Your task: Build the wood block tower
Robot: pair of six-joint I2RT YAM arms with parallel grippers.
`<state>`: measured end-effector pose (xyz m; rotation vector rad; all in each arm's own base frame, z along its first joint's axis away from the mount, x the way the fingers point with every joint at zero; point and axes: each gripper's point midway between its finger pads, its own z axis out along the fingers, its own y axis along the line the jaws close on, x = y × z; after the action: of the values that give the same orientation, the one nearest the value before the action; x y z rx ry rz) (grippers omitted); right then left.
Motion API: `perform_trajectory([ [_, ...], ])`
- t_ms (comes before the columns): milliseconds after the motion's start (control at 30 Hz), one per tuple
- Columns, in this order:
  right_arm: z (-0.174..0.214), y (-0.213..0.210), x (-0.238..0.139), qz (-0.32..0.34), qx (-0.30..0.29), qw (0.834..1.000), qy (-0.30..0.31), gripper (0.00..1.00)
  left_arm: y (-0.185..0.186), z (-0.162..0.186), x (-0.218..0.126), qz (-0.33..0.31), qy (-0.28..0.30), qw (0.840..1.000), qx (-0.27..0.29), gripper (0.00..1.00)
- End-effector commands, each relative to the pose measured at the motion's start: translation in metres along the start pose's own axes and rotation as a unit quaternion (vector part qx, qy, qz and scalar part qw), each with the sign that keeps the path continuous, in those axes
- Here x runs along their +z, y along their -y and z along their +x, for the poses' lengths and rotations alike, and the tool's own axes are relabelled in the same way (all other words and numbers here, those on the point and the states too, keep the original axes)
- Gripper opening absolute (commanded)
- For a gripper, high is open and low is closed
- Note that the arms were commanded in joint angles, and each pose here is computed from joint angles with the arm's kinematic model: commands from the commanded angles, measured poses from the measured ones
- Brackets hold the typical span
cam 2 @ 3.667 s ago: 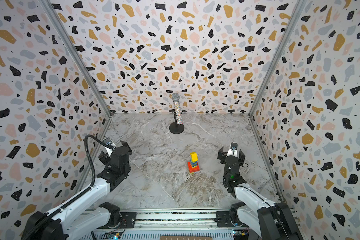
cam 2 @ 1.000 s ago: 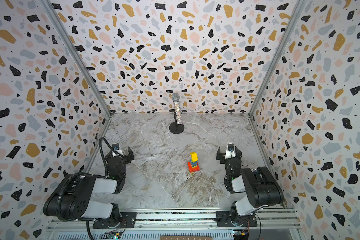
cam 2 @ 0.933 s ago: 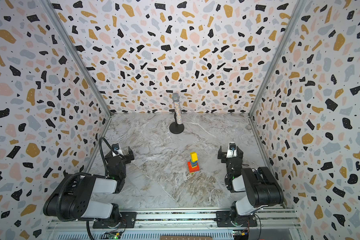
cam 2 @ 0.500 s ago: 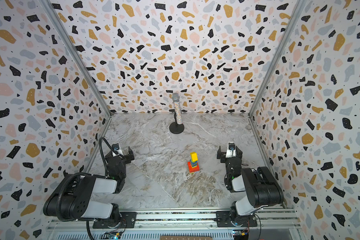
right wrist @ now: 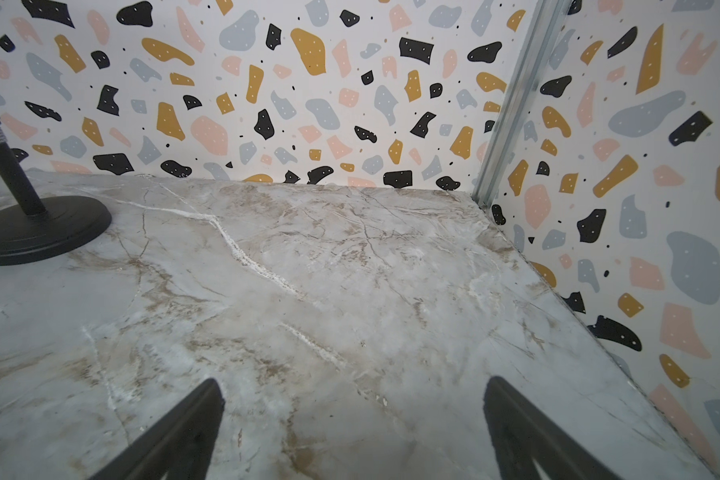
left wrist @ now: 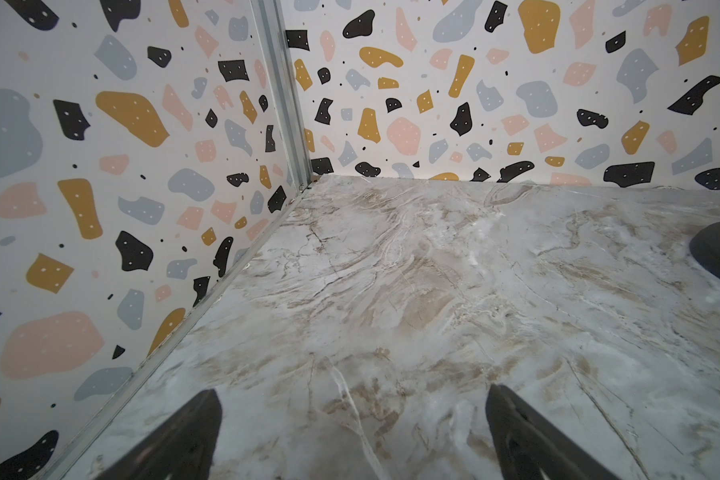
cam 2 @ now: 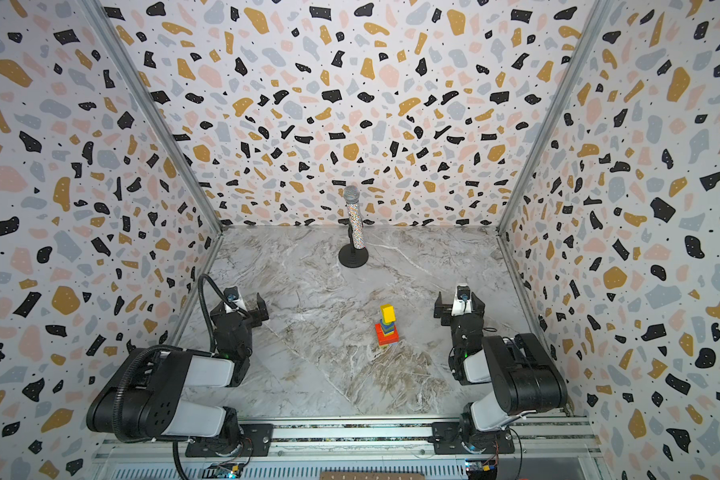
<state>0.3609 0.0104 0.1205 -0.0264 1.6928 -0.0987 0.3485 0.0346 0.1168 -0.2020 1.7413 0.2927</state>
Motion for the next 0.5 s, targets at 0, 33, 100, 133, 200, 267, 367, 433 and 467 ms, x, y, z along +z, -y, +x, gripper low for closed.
perform_trajectory([
  [0, -0.0116, -0.0006, 0.0038, -0.005, 0.005, 1.0, 0.014, 0.99, -0.0028, -0.0182, 0.0, -0.005, 0.032, 0.999, -0.015, 1.0],
  [33, -0.0114, -0.0005, 0.0038, -0.005, 0.005, 1.0, 0.014, 0.99, -0.0026, -0.0183, 0.0, -0.004, 0.033, 0.999, -0.015, 1.0],
  [100, -0.0109, -0.0002, 0.0034, -0.005, 0.005, 1.0, 0.013, 0.99, -0.0026, -0.0182, -0.0001, -0.005, 0.032, 0.999, -0.015, 1.0],
  [133, -0.0107, 0.0001, 0.0034, -0.004, 0.005, 1.0, 0.013, 0.99, -0.002, -0.0178, 0.0, -0.003, 0.032, 0.999, -0.014, 1.0],
  [200, -0.0111, 0.0, 0.0035, -0.005, 0.005, 1.0, 0.014, 0.99, -0.002, -0.0177, 0.0001, -0.003, 0.031, 0.999, -0.015, 1.0],
  [267, -0.0112, -0.0004, 0.0036, -0.005, 0.005, 1.0, 0.014, 0.99, -0.0025, -0.0178, 0.0, -0.004, 0.032, 0.999, -0.014, 1.0],
  [367, -0.0115, 0.0003, 0.004, -0.004, 0.005, 1.0, 0.014, 0.99, -0.0022, -0.0177, 0.0, -0.004, 0.032, 0.999, -0.014, 1.0],
  [433, -0.0118, -0.0004, 0.004, -0.006, 0.005, 1.0, 0.015, 0.99, -0.0025, -0.0177, 0.0, -0.004, 0.032, 0.999, -0.014, 1.0],
  [467, -0.0115, -0.0004, 0.0037, -0.006, 0.005, 1.0, 0.014, 0.99, -0.0021, -0.0179, 0.0001, -0.004, 0.032, 0.999, -0.014, 1.0],
])
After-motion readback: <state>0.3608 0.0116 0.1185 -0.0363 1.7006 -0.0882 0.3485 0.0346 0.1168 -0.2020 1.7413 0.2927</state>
